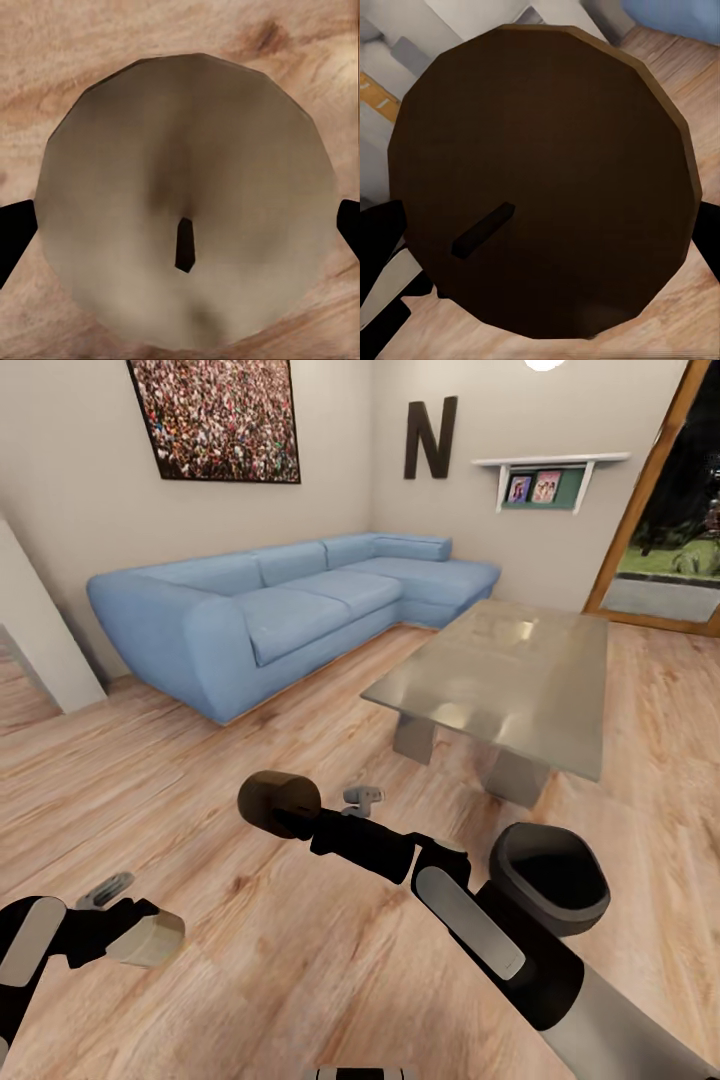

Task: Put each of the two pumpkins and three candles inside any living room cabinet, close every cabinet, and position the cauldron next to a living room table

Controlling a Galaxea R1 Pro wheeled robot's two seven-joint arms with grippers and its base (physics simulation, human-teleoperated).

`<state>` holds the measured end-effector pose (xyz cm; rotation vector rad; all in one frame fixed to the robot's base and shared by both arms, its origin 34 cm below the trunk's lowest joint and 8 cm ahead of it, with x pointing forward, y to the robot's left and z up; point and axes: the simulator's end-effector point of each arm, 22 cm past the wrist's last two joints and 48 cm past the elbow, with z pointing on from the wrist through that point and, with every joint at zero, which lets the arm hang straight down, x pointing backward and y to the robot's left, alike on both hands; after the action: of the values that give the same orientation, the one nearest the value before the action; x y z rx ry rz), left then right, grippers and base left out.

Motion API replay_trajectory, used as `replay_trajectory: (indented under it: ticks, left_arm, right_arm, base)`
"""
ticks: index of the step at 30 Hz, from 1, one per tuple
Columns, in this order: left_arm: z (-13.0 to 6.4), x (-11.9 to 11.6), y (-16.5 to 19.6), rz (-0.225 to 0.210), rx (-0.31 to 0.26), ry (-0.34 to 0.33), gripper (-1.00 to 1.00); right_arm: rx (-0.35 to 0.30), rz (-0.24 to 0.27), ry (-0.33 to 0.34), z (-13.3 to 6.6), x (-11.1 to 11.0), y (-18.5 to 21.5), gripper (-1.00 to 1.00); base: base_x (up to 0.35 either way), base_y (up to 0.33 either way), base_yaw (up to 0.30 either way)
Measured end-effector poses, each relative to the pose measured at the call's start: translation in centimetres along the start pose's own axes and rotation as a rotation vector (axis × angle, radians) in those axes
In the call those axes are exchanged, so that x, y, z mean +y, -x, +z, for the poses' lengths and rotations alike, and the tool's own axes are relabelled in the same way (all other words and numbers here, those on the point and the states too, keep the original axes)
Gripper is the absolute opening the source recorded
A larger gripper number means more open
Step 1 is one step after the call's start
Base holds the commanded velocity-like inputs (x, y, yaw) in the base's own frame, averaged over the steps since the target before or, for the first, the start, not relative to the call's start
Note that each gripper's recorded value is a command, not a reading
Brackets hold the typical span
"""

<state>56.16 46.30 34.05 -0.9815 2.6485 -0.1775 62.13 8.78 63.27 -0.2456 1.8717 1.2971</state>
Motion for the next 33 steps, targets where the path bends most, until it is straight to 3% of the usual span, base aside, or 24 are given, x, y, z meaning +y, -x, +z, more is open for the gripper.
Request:
replay_trajectory:
  ticks: [20,33]
  left_arm:
    - [-4.4,-1.1,2.7,-0.028,-0.084,-0.063,-1.00]
    - [-5.1,-1.2,3.0,-0.030,-0.094,-0.072,-1.00]
  right_arm:
    - [-0.043,-0.081,0.027,-1.4,4.5,2.9,-1.00]
    - [-0.049,-0.093,0.032,-1.7,5.2,3.2,-1.00]
  base:
    - [-0.344,0.000,-0.220]
    - [-0.037,0.000,-0.237]
